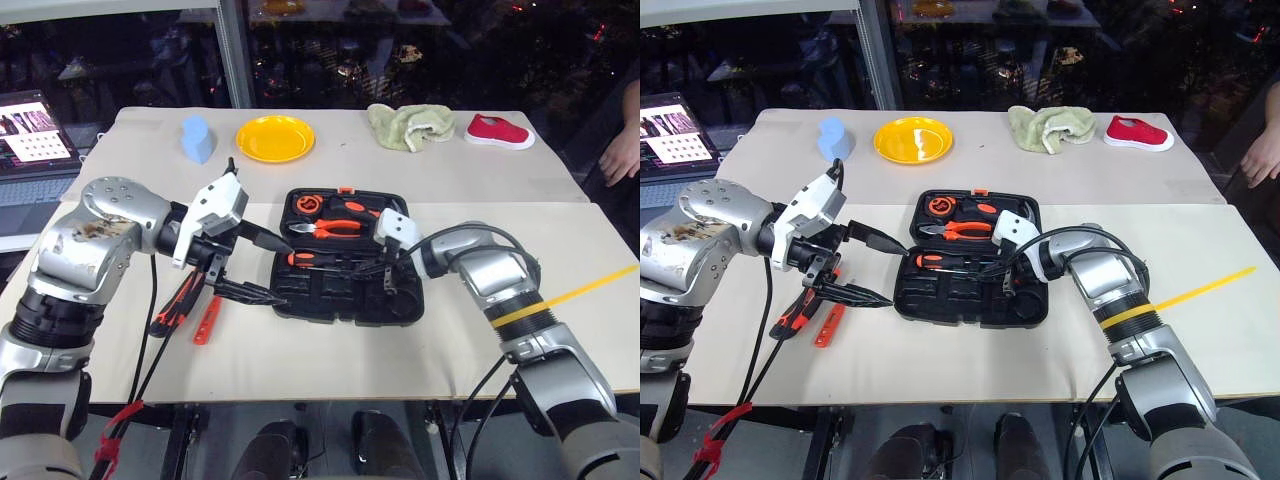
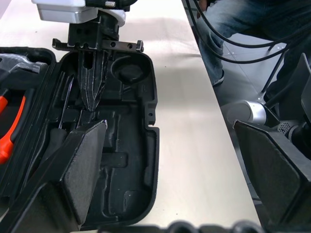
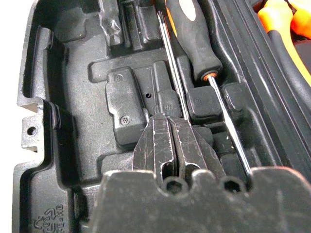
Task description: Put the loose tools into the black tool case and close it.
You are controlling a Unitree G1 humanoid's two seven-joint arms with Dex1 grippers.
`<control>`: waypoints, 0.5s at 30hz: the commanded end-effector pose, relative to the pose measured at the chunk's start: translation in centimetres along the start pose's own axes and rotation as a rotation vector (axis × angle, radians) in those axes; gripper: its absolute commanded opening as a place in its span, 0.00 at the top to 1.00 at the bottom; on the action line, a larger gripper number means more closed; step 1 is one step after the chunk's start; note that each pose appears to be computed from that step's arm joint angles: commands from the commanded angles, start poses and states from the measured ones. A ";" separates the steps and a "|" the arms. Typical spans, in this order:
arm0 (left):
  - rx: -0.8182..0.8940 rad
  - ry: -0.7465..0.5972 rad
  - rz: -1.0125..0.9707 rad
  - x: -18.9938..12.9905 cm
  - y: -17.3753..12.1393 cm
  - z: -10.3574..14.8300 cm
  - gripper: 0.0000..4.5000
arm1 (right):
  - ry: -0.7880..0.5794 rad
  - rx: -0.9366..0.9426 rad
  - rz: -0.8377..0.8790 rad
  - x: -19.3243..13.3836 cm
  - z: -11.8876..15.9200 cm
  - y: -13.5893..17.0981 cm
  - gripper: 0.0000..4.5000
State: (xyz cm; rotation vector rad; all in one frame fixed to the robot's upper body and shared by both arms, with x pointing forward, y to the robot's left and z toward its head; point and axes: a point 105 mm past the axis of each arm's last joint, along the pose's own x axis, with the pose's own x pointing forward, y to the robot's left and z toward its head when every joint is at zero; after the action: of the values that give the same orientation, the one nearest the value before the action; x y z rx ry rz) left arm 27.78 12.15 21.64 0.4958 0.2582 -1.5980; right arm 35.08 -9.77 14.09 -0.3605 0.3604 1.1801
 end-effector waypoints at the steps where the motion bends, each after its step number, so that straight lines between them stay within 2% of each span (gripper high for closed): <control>1: -0.008 -0.021 0.052 -0.2 0.3 -0.2 0.00 | -0.262 -0.049 -0.055 -4.2 6.2 1.3 0.99; 3: -0.034 -0.029 0.095 -0.2 0.4 -0.8 0.00 | -0.327 -0.045 -0.062 -6.1 7.1 3.0 0.99; 6: -0.105 -0.046 0.204 -1.1 0.5 -1.8 0.00 | -0.366 -0.028 -0.049 -8.6 6.8 5.7 0.99; 7: -0.132 -0.047 0.247 -1.6 0.4 -2.1 0.00 | -0.363 -0.025 -0.037 -9.2 6.6 6.5 0.87; 11: -0.244 -0.020 0.416 -4.7 -1.0 -4.1 0.00 | -0.355 -0.018 0.039 -10.2 6.2 8.8 0.59; 15: -0.401 0.050 0.601 -8.9 -4.4 -7.4 0.00 | -0.357 -0.042 0.121 -9.9 6.7 9.7 0.29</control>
State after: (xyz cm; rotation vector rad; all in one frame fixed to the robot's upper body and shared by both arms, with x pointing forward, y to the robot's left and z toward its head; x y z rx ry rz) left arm 25.61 22.40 17.11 0.2376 0.4467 -0.9920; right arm 23.92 -12.20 22.81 -0.1377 0.0896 1.2914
